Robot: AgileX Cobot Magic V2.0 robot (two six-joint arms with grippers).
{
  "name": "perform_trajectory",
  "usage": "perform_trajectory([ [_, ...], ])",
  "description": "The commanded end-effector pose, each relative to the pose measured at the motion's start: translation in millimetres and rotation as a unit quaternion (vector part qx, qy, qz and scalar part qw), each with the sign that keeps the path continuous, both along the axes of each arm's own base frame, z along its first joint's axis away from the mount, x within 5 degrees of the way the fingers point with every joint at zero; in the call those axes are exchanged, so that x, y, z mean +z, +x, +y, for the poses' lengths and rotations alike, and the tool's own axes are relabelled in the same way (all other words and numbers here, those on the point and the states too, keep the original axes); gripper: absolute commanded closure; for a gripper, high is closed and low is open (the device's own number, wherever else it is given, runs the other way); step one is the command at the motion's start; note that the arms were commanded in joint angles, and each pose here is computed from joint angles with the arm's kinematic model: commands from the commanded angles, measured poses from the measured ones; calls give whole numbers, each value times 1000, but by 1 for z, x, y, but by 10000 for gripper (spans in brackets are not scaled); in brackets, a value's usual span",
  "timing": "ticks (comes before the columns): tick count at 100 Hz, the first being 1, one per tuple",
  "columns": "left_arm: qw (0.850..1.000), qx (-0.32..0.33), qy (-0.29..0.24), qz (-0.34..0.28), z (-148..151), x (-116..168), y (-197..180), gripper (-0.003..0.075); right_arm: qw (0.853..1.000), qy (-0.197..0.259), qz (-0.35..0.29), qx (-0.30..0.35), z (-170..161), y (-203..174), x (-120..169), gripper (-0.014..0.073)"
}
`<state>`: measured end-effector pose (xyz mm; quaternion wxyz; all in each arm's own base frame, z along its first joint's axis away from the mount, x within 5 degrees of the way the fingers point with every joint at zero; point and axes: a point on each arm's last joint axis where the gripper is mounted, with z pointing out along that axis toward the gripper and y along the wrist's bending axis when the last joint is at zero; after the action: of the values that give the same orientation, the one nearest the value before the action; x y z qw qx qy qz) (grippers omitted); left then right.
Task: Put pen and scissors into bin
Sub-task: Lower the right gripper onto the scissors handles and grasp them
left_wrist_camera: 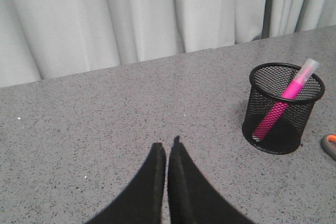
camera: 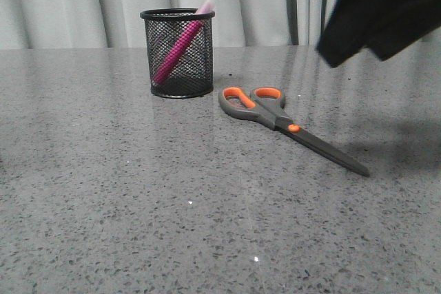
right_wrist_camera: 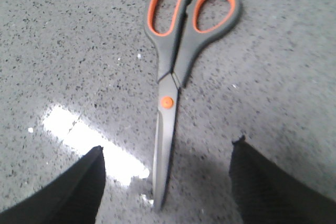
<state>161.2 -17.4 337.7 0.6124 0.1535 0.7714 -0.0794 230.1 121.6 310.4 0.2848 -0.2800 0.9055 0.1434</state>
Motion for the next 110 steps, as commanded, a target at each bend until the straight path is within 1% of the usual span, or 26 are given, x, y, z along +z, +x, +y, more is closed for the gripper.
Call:
perform_trajectory([
  [1, 999, 21, -24, -34, 2, 14, -5, 739, 1000, 7, -13, 6, 11, 17, 14, 143],
  [13, 998, 28, -20, -43, 2, 15, -6, 739, 1000, 0, 10, 5, 25, 37, 13, 143],
  [20, 999, 20, -3, -51, 1, 16, -6, 739, 1000, -10, 19, 5, 33, 47, 11, 143],
  [25, 998, 12, -1, -59, -1, 17, -6, 739, 1000, -18, 21, 4, 39, 53, 9, 144],
  [36, 997, 1, -10, -78, -4, 20, -6, 739, 998, -58, 23, 1, 51, 65, 1, 144],
  [43, 996, -3, -12, -85, -4, 21, -6, 739, 997, -74, 29, 0, 56, 69, -6, 144],
  [50, 996, -10, -15, -86, -6, 20, -6, 739, 996, -78, 37, 2, 60, 72, -12, 144],
  [58, 995, -32, -6, -91, -9, 19, -8, 739, 996, -85, 40, 3, 61, 75, -18, 144],
  [63, 995, -40, -18, -94, -12, 19, -8, 739, 995, -87, 39, 3, 61, 76, -20, 144],
  [70, 994, -47, -21, -95, -14, 17, -8, 739, 995, -87, 39, 3, 62, 78, -22, 144],
  [87, 994, -43, -28, -97, -14, 18, -8, 739, 996, -83, 29, 1, 64, 82, -25, 144],
  [110, 993, -53, -36, -97, -18, 19, -9, 739, 995, -92, 45, 2, 66, 85, -36, 148],
])
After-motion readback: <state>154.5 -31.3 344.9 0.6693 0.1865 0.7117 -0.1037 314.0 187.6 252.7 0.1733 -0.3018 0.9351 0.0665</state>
